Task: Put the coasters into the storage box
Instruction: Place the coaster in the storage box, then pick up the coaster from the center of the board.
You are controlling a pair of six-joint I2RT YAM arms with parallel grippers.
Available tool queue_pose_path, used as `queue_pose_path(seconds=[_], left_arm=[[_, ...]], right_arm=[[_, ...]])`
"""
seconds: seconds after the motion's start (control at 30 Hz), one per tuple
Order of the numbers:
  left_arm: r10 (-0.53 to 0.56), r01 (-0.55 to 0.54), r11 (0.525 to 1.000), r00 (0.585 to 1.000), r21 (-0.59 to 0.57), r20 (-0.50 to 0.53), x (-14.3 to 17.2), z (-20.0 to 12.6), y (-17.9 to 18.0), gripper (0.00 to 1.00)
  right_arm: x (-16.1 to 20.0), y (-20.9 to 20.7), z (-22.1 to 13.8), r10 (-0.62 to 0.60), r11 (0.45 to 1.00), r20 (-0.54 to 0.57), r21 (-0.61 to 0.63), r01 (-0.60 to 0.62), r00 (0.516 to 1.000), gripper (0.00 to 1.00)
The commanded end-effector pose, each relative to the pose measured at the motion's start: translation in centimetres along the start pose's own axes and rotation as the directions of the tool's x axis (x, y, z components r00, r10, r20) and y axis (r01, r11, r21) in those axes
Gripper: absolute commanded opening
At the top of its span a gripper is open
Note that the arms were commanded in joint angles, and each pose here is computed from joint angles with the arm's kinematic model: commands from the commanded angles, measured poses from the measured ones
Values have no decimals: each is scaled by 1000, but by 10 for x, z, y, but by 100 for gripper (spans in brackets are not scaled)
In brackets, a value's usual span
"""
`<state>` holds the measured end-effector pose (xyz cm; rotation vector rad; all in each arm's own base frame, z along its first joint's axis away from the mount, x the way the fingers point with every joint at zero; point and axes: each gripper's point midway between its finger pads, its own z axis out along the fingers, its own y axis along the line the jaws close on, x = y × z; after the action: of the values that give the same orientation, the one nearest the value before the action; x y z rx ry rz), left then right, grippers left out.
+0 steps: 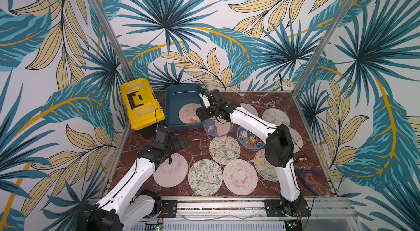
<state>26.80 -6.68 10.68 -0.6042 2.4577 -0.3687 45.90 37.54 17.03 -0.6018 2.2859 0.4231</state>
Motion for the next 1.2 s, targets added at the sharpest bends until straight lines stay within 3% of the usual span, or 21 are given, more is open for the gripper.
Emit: queue_pose_path(seconds=[0.0,0.27,0.57,1.17], left_arm=[[-38,34,998,997,-60,-73,12,-8,4,100],[-9,-36,978,977,-206,-214,49,20,7,100],[2,-73,956,970,-284,-243,62,34,11,98],[10,-104,933,964,-344,-265,69,54,20,96]], right_arm=[[15,8,-16,-29,998,-31,-51,28,999,87],[43,6,-31,-23,998,-58,-61,20,998,87],[62,2,-35,-16,998,-78,-55,11,997,88],[62,5,-36,-13,997,-73,-74,8,997,88]])
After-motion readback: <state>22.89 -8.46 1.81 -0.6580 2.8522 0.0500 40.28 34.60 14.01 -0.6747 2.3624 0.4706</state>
